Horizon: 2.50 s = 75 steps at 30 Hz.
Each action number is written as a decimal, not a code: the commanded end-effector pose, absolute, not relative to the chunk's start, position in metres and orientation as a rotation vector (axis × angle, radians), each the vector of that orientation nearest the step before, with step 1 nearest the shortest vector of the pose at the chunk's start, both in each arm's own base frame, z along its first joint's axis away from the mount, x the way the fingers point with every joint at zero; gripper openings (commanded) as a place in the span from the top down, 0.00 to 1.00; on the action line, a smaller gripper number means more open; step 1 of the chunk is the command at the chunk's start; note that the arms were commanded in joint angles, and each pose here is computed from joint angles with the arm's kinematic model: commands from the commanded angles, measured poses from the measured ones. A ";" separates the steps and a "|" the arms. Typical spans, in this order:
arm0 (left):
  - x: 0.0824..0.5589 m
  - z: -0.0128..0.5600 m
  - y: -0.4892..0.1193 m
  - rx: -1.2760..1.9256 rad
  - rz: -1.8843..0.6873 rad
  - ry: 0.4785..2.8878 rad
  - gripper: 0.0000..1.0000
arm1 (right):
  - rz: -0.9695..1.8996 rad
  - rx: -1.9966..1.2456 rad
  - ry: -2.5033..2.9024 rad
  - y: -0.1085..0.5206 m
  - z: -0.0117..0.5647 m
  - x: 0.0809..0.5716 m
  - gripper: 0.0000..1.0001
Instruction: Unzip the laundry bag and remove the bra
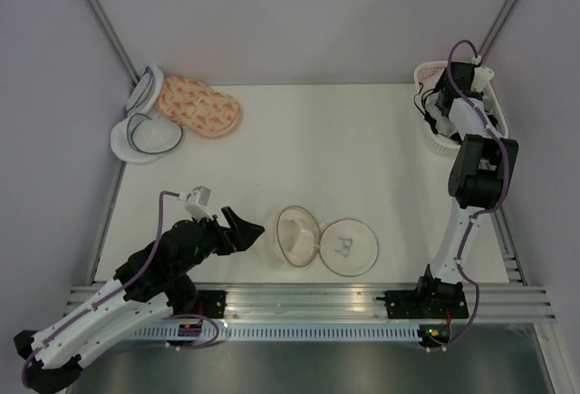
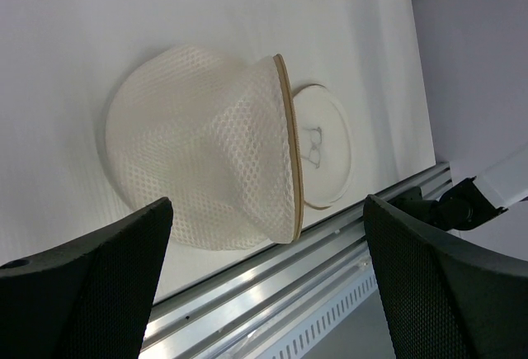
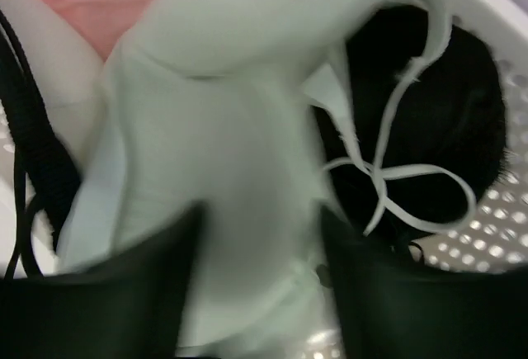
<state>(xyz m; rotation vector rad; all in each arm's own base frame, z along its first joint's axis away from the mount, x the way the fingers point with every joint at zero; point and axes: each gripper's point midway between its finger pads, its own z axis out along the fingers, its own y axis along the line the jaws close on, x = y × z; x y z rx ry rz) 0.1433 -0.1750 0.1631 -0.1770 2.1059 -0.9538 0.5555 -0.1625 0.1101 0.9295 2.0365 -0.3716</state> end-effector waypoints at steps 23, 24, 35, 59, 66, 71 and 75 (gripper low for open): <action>0.137 0.197 -0.165 -0.214 -1.086 1.942 0.00 | -0.188 0.734 2.125 0.065 0.147 0.301 0.02; 0.136 0.201 -0.164 -0.209 -1.091 1.934 0.00 | -0.176 0.752 2.113 0.068 0.143 0.286 0.02; 0.129 0.193 -0.162 -0.201 -1.105 1.960 0.00 | -0.065 0.528 2.268 0.155 0.048 0.158 0.02; 0.125 0.176 -0.158 -0.245 -1.106 1.997 0.00 | 0.133 0.716 2.282 0.140 0.000 0.124 0.58; 0.123 0.174 -0.156 -0.260 -1.117 1.995 0.01 | 0.098 0.693 2.288 0.140 -0.001 0.123 0.97; 0.123 0.178 -0.151 -0.269 -1.106 1.980 0.00 | 0.056 0.674 2.178 0.129 0.042 0.138 1.00; 0.124 0.179 -0.147 -0.274 -1.086 1.975 0.00 | -0.018 0.613 2.074 0.112 0.099 0.150 1.00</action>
